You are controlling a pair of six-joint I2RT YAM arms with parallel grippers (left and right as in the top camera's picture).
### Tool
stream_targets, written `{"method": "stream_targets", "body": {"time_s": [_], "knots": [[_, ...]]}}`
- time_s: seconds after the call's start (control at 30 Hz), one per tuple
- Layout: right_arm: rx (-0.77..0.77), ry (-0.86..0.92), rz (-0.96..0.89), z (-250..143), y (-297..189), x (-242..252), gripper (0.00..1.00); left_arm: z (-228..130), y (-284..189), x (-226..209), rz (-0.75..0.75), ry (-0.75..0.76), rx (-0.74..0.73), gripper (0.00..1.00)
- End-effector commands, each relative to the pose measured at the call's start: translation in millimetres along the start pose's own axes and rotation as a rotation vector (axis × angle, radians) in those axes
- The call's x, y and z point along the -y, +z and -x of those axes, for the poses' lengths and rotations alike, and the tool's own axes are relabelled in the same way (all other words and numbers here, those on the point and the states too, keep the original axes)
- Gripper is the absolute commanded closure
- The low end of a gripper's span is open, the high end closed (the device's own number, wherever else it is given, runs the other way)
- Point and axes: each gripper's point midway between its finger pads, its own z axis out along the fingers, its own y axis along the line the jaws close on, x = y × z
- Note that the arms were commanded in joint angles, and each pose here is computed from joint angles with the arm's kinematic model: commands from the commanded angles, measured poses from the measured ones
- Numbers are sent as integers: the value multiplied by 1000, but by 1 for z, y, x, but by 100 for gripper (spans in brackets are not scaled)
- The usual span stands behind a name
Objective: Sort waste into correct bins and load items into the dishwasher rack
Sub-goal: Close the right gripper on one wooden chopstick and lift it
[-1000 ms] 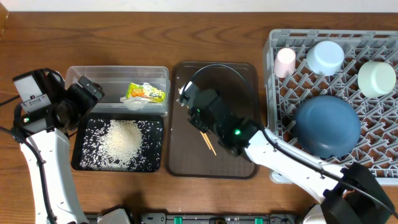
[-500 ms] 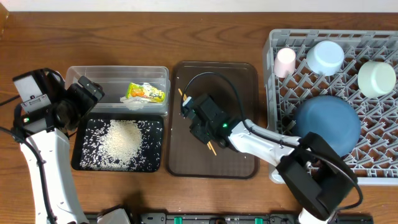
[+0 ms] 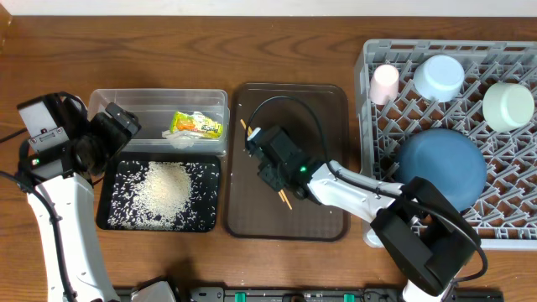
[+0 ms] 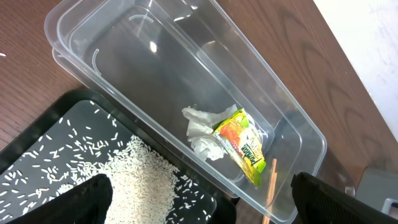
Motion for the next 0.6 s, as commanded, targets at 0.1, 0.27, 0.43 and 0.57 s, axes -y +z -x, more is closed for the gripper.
{"method": "stream_targets", "body": {"time_s": [0.1,0.27,0.43,0.57], "knots": [[-18,21,-61,-5,2,15,70,6,-3,2,-2,-5,15,5],[-17,19,3,-5,4,2,70,6,-3,2,-2,-5,15,5],[-27,19,10,-8,4,1,70,6,-3,2,-2,-5,15,5],[-50,18,13,-14,5,0,70,6,-3,2,-2,-5,15,5]]}}
